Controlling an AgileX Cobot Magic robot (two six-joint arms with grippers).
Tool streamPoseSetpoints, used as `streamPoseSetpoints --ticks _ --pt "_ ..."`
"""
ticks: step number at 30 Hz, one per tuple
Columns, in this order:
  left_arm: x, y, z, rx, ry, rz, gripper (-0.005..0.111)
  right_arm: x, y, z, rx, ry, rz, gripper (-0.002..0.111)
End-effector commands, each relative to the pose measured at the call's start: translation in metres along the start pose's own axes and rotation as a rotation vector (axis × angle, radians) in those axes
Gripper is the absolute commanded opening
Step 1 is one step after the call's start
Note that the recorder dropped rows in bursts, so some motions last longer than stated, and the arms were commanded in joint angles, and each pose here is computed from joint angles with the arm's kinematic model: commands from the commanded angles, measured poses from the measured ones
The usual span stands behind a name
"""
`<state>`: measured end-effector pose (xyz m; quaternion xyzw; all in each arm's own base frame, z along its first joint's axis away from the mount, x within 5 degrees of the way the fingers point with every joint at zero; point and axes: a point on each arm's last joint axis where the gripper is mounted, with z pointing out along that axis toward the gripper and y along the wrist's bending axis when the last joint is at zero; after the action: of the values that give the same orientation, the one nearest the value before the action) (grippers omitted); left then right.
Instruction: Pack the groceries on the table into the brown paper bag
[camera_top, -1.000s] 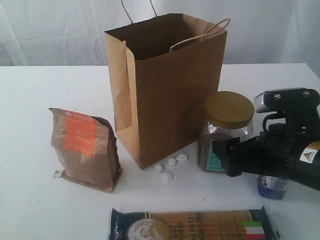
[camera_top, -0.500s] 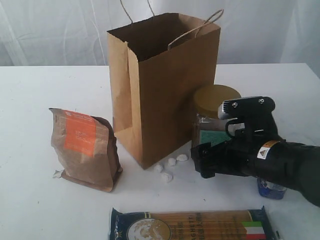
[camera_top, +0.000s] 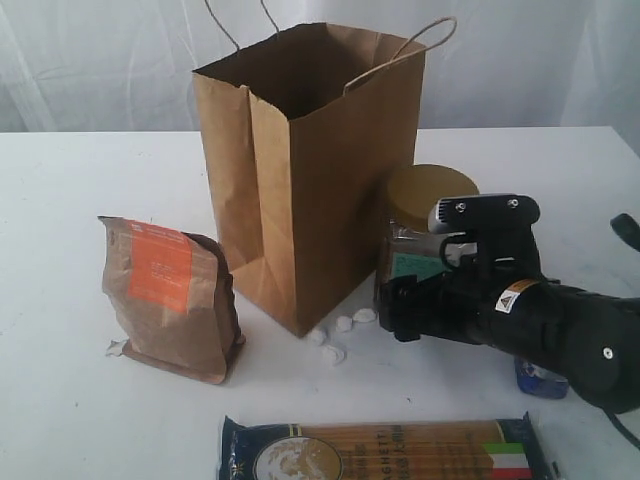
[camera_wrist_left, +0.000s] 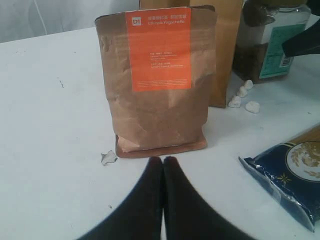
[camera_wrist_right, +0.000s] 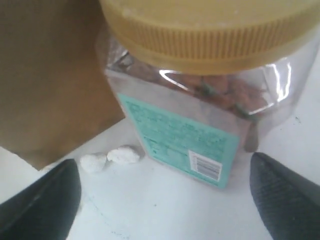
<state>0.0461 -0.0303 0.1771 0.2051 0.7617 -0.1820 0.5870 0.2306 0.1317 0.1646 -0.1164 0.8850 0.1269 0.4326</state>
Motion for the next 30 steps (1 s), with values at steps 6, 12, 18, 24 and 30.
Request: streamPoseSetpoints --ticks 6,12,18,24,30 --pt "0.001 0.0 0.0 -0.003 -0.002 -0.006 0.0 -0.011 -0.028 -0.015 0.096 -0.078 -0.017 0.084" --pt "0.001 0.0 0.0 -0.003 -0.002 -0.006 0.0 -0.023 -0.052 -0.024 0.179 -0.162 0.025 0.084" --pt "0.001 0.0 0.0 -0.003 -0.002 -0.006 0.0 -0.03 -0.075 -0.028 0.275 -0.216 0.009 0.084" --pt "0.001 0.0 0.0 -0.003 -0.002 -0.006 0.0 -0.029 -0.1 -0.032 0.351 -0.208 0.043 0.084" --pt "0.001 0.0 0.0 -0.003 -0.002 -0.006 0.0 -0.042 -0.084 -0.048 0.263 -0.183 0.042 0.084"
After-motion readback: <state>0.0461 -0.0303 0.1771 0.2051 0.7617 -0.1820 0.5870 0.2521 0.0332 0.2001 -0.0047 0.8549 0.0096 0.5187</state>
